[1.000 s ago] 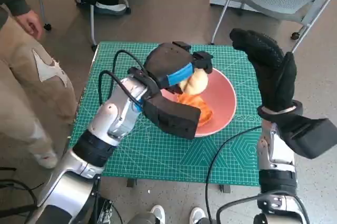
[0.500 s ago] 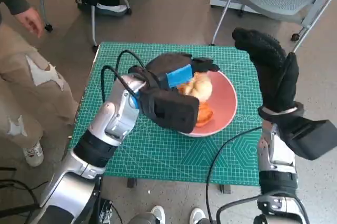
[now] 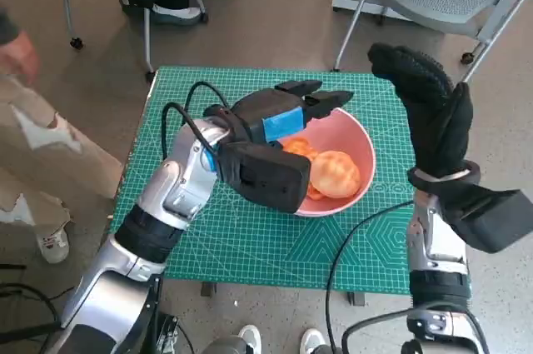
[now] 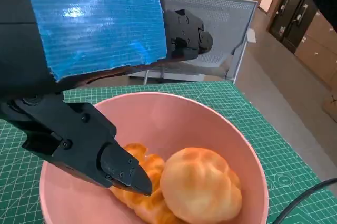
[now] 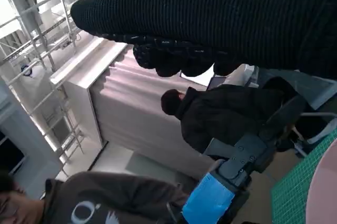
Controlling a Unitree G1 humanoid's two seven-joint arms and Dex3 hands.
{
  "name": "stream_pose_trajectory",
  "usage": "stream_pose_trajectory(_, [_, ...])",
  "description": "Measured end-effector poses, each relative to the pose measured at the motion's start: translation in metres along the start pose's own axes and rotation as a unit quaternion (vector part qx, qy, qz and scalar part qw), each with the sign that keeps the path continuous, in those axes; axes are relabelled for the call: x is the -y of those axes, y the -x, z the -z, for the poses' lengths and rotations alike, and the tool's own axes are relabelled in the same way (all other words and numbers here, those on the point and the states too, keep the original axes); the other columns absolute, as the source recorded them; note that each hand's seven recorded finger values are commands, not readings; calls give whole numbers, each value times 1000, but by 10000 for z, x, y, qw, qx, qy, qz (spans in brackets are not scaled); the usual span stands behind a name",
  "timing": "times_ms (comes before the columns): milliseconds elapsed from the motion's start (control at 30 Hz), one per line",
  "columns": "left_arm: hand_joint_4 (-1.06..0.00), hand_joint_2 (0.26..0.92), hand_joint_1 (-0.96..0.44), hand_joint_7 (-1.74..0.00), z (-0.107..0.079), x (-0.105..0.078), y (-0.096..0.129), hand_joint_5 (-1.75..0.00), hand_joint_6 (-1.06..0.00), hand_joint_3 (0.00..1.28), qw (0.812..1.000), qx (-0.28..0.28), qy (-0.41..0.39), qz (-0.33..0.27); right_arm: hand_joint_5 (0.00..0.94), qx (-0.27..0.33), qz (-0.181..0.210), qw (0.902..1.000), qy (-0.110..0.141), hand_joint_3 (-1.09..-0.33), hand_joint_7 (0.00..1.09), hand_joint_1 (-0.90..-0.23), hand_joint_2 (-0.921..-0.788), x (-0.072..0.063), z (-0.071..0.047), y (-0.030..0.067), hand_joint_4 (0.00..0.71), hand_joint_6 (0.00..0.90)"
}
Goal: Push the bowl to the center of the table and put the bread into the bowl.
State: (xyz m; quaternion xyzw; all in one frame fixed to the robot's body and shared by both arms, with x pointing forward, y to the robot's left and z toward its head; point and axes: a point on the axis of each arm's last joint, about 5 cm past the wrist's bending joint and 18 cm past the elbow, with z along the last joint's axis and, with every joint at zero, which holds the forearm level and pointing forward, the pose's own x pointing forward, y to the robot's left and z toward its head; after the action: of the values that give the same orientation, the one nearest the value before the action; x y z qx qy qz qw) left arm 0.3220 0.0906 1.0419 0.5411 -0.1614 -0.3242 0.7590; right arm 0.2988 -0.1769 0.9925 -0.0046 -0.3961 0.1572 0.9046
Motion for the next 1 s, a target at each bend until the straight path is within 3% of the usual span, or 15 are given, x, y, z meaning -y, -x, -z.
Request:
stream_pose_trajectory(267, [1, 787, -639, -10, 153, -75, 81, 1, -80, 27, 9981, 254, 566, -6, 1, 7, -6, 10000, 1, -812, 465, -701, -921, -2, -2, -1, 172, 7])
stream_pose_trajectory(433, [1, 860, -713, -19, 304, -187, 205, 1, -103, 33, 9861, 719, 1392, -555, 3, 22, -18, 10000, -4, -812, 473, -695, -921, -8, -6, -7, 176, 16])
stream_pose_trajectory(600, [1, 911, -774, -39, 396, -210, 312, 1, -149, 245, 9404, 1574, 2452, -1752, 5, 142, -29, 9999, 18, -811, 477, -697, -921, -14, -46, -37, 181, 23])
stream_pose_trajectory(800, [1, 920, -774, -16, 464, 15, 362, 1, -112, 437, 8402, 2660, 3587, -3076, 2, 307, -123, 9995, -12, -813, 478, -700, -921, -75, -108, -126, 178, 26])
stream_pose_trajectory(867, [1, 920, -777, -8, 510, 101, 390, 1, -85, 450, 8275, 2749, 3734, -3167, 2, 395, -195, 9990, -5, -813, 479, -700, -921, -102, -133, -166, 177, 26])
stream_pose_trajectory(1000, [1, 921, -788, -3, 599, 232, 442, 1, -62, 455, 8317, 2616, 3793, -3099, 1, 485, -251, 9985, 8, -813, 478, -701, -921, -113, -150, -215, 175, 27])
